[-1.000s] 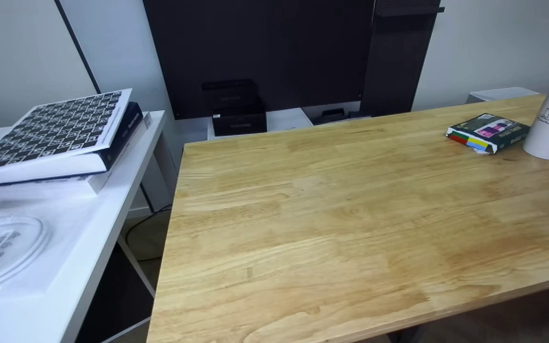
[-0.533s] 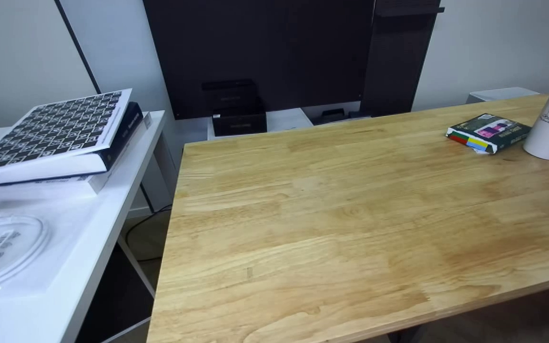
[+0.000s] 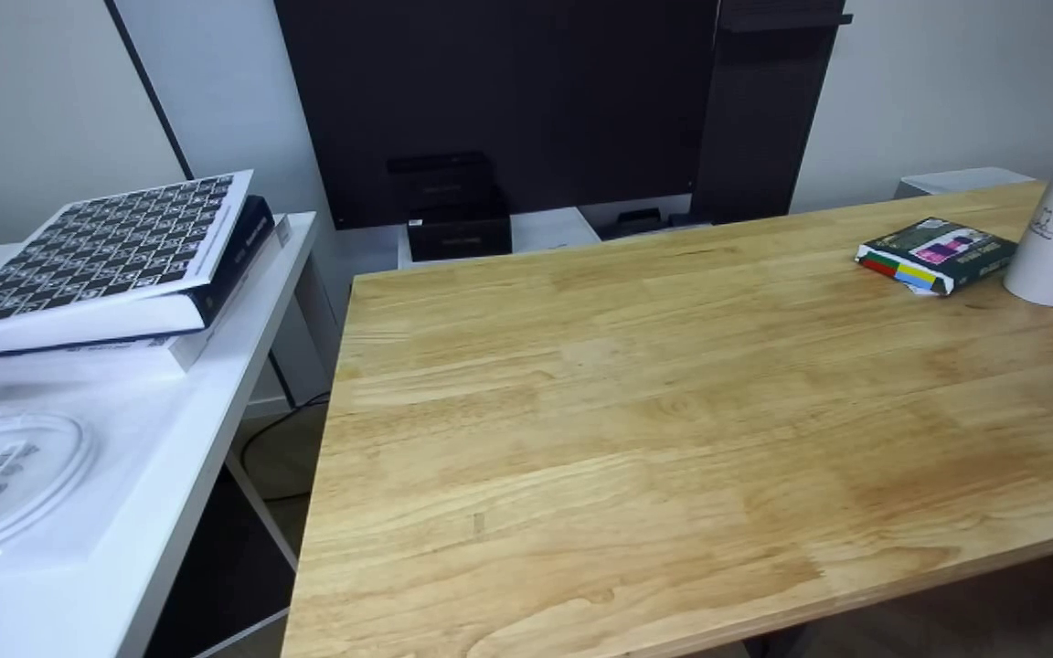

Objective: Take the spoon and put it in the cup, pick it and put it on the table, then pick it and put it back in the cup

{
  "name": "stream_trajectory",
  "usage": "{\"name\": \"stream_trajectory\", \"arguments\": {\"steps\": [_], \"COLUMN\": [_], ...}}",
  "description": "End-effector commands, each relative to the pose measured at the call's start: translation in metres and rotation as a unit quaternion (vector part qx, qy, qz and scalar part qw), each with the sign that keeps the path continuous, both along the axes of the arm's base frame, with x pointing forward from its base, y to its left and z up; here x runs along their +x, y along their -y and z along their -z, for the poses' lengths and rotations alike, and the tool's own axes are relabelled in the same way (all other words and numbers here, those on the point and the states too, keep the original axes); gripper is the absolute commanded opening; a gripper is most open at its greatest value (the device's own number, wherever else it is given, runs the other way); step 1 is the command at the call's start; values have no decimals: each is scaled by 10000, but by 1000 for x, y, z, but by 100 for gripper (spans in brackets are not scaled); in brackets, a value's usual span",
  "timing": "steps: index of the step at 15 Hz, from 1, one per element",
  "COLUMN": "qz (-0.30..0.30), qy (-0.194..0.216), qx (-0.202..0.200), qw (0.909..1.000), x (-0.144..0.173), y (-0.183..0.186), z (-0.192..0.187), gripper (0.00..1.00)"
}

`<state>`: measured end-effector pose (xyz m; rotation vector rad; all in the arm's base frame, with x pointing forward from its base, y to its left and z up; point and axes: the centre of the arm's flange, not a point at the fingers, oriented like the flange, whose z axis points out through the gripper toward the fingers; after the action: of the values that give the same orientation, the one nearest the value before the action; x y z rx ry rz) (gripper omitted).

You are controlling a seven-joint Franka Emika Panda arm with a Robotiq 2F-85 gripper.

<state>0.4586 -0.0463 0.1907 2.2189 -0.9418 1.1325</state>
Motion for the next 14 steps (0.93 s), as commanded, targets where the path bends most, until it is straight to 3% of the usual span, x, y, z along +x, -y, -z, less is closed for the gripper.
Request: {"name": "stream_trajectory", "arguments": {"steps": [1,4,6,10,14], "qz": [178,352,456,185,-18], "qy": [253,278,-170,-890,-1602], "qx": [93,314,696,1086,1636], "qw": [9995,9985,9964,9899,9734], "x": [-11,-3,0,0,-7], "y": [15,18,21,30,35], "z": [-7,-38,-62,-95,-116], "gripper": [80,100,100,100,100]}}
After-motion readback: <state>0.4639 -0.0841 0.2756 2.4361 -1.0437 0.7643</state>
